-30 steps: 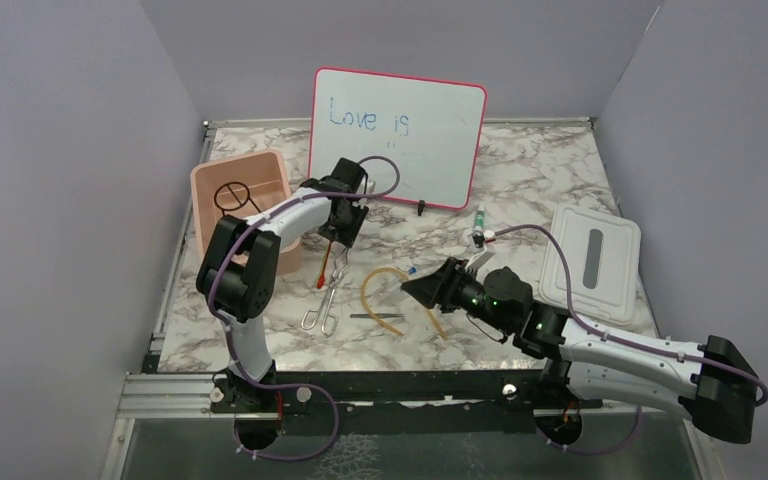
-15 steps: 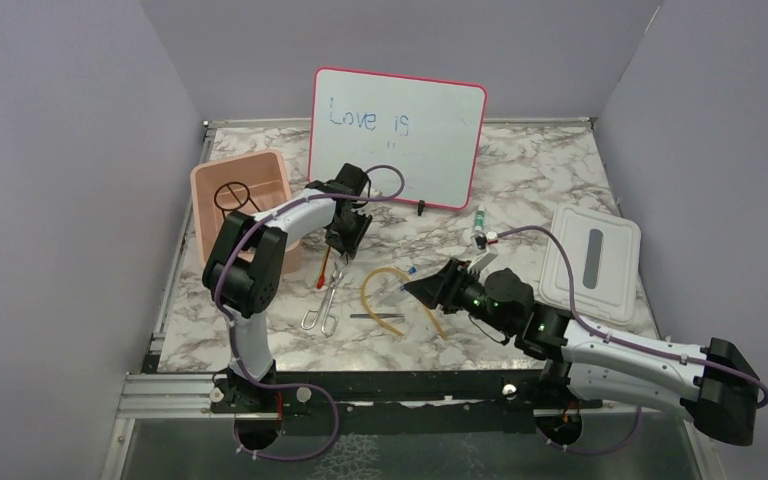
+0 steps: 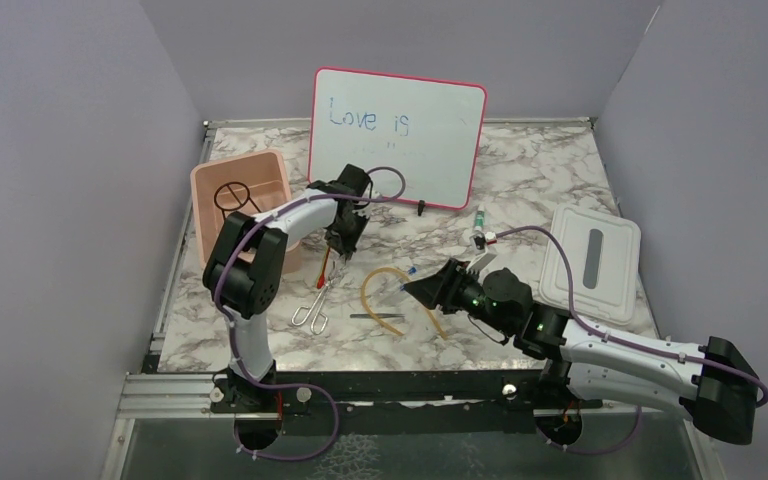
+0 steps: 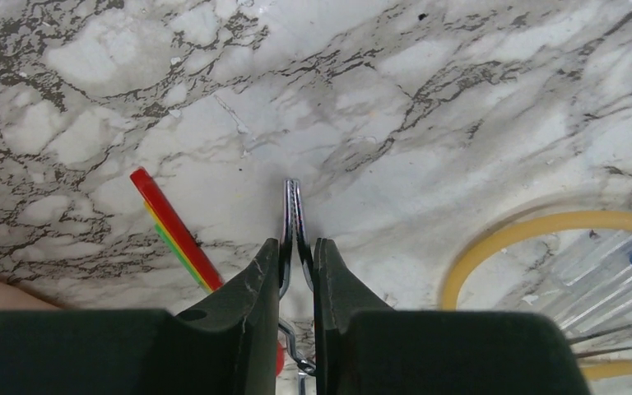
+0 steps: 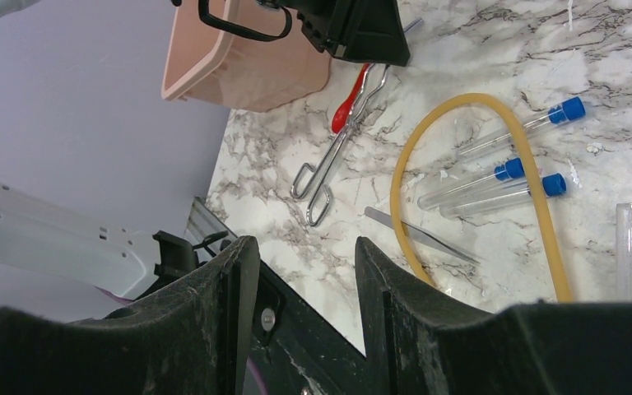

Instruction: Organize the chemistry lab equipment

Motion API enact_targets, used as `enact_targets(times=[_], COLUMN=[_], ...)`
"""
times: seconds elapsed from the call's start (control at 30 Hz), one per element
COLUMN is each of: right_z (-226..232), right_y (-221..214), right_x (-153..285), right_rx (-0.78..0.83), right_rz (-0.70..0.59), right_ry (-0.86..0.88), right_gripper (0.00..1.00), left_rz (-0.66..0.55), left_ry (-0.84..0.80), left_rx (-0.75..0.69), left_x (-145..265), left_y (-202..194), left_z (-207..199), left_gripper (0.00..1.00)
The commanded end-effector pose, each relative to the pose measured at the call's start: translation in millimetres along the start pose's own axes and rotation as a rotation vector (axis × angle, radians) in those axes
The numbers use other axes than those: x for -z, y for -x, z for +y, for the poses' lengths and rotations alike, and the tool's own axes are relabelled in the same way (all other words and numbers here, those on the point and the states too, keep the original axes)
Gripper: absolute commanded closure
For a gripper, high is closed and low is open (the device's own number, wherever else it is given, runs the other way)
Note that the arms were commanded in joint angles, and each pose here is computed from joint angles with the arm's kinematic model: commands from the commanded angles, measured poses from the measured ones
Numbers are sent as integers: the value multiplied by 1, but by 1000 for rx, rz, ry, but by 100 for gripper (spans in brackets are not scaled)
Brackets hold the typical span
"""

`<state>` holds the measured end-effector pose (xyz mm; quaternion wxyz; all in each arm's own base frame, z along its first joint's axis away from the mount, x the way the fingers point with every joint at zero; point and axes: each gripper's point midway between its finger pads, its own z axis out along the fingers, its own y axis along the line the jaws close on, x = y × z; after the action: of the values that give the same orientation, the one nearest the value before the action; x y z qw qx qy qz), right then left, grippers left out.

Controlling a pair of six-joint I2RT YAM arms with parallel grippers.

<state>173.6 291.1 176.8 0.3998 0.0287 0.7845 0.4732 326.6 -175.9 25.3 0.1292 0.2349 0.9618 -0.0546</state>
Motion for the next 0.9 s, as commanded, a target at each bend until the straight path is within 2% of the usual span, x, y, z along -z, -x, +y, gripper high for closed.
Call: enact_targets(times=[0.0,0.33,0.53,0.7,0.87], right_z=[3,7,25,52,68], right_y=[10,14,17,23,11], right_x=[1,0,-13,-40,-79], right_rx=[-12,23,172,330,416], right_rz=[-40,-41,-24,-27,28], right_ry=[-4,-1,54,140,185], right_gripper=[49,49,48,35,30], left_rz=[-134,-404,-525,-570,-589], left_ry=[-6,-47,-81,-159,-262], left_rx=[16,78,114,129,157], left_x=[48,145,188,210,229], left_y=[26,38,37,35,31], left_z=[-9,-21,-27,-41,-58], left_gripper=[100,100,100,100,100])
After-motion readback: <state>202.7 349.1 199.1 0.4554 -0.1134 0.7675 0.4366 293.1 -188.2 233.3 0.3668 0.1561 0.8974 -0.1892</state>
